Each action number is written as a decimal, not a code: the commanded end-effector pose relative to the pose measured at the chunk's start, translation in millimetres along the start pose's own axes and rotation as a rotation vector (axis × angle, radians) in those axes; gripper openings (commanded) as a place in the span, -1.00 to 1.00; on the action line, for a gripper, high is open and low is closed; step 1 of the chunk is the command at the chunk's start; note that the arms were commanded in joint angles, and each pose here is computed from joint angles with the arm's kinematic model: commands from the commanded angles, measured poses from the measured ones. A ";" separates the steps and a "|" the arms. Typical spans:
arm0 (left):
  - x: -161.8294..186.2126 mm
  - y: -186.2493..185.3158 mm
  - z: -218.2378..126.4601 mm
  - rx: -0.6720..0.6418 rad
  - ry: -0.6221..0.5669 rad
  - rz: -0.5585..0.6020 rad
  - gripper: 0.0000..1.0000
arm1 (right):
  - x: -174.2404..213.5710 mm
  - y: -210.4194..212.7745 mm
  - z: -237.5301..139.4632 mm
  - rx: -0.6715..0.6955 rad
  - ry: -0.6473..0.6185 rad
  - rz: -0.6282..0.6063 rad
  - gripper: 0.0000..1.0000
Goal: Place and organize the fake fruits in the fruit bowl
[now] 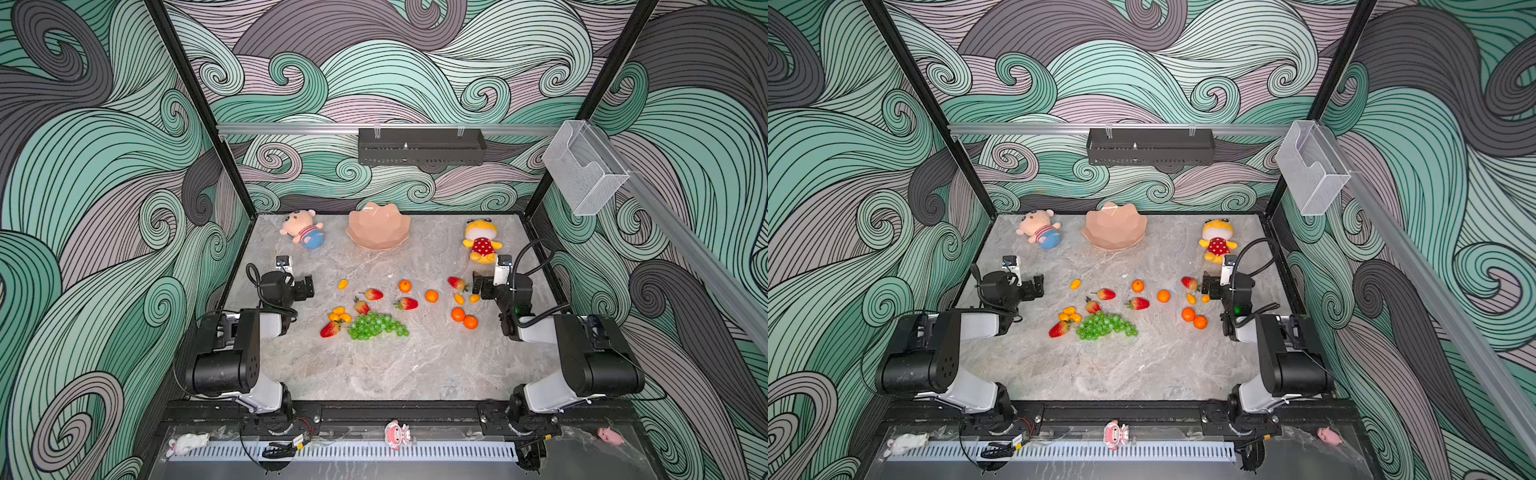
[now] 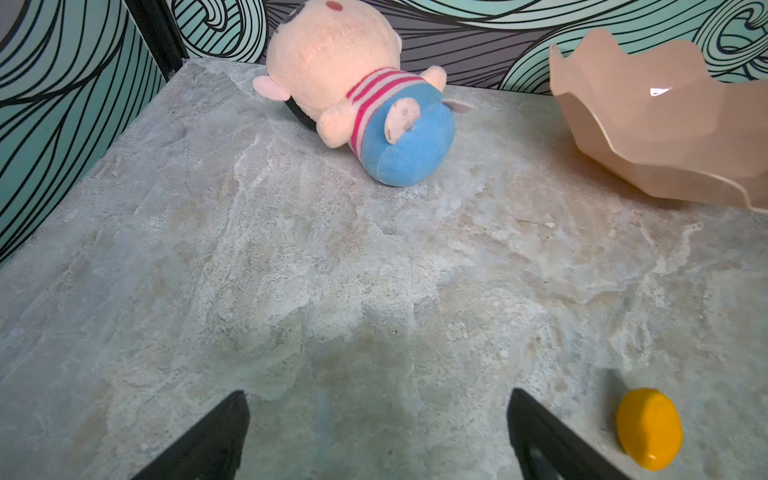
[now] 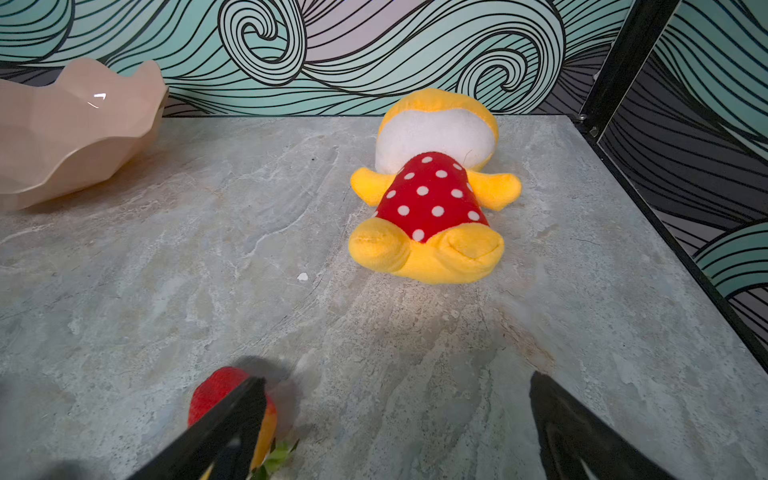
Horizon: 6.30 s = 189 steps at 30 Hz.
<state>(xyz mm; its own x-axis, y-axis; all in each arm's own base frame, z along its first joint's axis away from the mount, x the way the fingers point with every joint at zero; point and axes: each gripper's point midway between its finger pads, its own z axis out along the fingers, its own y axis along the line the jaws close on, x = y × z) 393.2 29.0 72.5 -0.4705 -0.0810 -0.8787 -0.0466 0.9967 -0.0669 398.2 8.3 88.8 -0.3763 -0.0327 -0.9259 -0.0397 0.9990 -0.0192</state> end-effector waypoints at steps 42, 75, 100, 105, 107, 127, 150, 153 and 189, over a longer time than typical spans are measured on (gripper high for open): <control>-13.8 -0.4 -9.3 -0.012 -0.074 0.003 0.97 | -4.2 -1.2 -1.4 -0.018 -0.022 0.008 0.98; -130.5 -73.6 -111.0 -0.105 0.183 -0.271 0.97 | -49.1 4.2 -69.9 0.018 0.229 0.574 0.98; -157.7 -160.6 -64.3 0.361 0.270 -0.266 0.97 | -50.5 130.2 -40.4 -0.187 0.425 0.586 0.90; -152.5 -152.3 -59.7 0.374 0.265 -0.291 0.97 | -55.8 166.2 -27.0 -0.226 0.447 0.561 0.87; -150.8 -146.8 -58.0 0.371 0.263 -0.303 0.97 | -56.5 179.7 -18.9 -0.239 0.463 0.556 0.83; -151.0 -148.5 -45.2 0.552 0.308 -0.375 0.97 | -53.6 273.1 101.3 -0.287 0.598 0.582 0.33; -157.5 -201.0 -90.2 0.673 0.129 -0.088 0.97 | -34.8 261.1 188.3 -0.207 0.671 0.585 -0.10; -159.9 -190.1 -85.1 0.630 0.115 -0.119 0.97 | -35.8 261.3 190.9 -0.212 0.671 0.594 -0.24; -123.4 -181.8 -150.5 0.388 0.076 -0.057 0.97 | -115.1 188.6 69.8 -0.262 0.557 0.725 -1.00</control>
<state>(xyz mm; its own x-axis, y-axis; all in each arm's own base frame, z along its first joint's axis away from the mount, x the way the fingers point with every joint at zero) 341.1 -144.9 284.7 -0.4838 -0.1561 -0.8611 0.2832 0.9031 -0.3228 502.2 214.2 155.6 -0.7985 0.4858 -0.3556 0.1970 0.7690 0.6081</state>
